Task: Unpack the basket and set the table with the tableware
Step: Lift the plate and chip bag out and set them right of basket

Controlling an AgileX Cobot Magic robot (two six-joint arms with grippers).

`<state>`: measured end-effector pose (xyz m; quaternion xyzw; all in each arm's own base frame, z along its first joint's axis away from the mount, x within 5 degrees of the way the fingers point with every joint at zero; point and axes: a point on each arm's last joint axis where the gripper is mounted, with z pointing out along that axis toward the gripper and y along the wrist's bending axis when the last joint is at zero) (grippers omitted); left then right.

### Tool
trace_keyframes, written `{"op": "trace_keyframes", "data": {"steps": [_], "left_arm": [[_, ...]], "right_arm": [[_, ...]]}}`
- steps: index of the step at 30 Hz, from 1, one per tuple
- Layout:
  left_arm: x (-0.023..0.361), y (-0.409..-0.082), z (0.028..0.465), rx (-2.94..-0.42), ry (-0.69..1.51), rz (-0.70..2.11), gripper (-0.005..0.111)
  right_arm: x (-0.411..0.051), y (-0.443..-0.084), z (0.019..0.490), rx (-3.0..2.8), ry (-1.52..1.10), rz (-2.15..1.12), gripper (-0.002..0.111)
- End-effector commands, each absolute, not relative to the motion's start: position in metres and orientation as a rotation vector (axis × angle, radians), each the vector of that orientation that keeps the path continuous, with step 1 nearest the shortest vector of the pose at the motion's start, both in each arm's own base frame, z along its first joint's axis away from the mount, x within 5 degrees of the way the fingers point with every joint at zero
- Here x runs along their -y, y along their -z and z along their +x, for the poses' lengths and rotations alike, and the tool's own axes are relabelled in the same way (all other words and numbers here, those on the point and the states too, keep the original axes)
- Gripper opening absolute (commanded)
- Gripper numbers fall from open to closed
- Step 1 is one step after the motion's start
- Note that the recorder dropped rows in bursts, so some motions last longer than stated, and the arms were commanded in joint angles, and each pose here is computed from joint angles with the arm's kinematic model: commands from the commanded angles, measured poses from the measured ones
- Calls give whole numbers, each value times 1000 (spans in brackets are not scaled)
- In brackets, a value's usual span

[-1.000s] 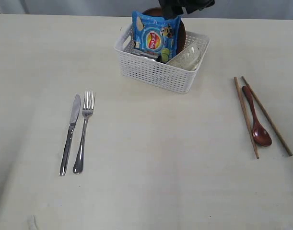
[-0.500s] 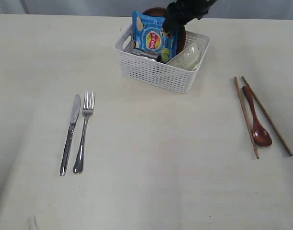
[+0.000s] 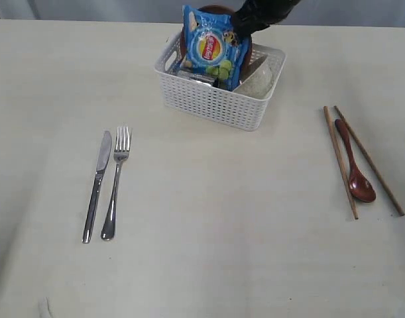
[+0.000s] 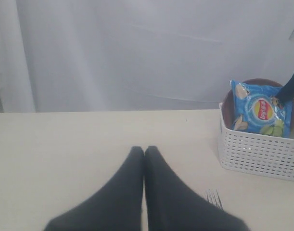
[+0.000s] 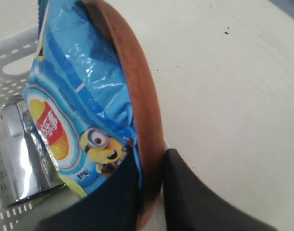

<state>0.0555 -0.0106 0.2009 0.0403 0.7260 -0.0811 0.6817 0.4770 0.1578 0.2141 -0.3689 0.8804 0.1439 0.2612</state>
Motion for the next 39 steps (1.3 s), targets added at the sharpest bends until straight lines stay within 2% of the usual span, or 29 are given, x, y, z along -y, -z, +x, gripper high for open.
{"op": "trace_keyframes", "data": {"steps": [1,10,13,19,24,28,33,39], "left_arm": [[11,-201,55,-1620,188,86,0],[11,-201,55,-1620,188,86,0],[11,-201,55,-1620,188,86,0],[11,-201,55,-1620,188,86,0],[11,-201,55,-1620,188,86,0],[11,-201,55,-1620,188,86,0],[11,-201,55,-1620,188,86,0],[11,-201,55,-1622,188,87,0]], "right_arm": [[-156,-260,470,-2277,-376,-965,0],[-137,-306,462,-2208,-291,-865,0],[-113,-313,465,-2266,-239,-730,0],[-30,-307,471,-2432,-342,-345,0],[23,-286,472,-2508,-536,-106,0],[48,-247,471,-2576,-606,34,0],[57,-195,473,-2664,-728,158,0],[58,-152,478,-2718,-802,230,0]]}}
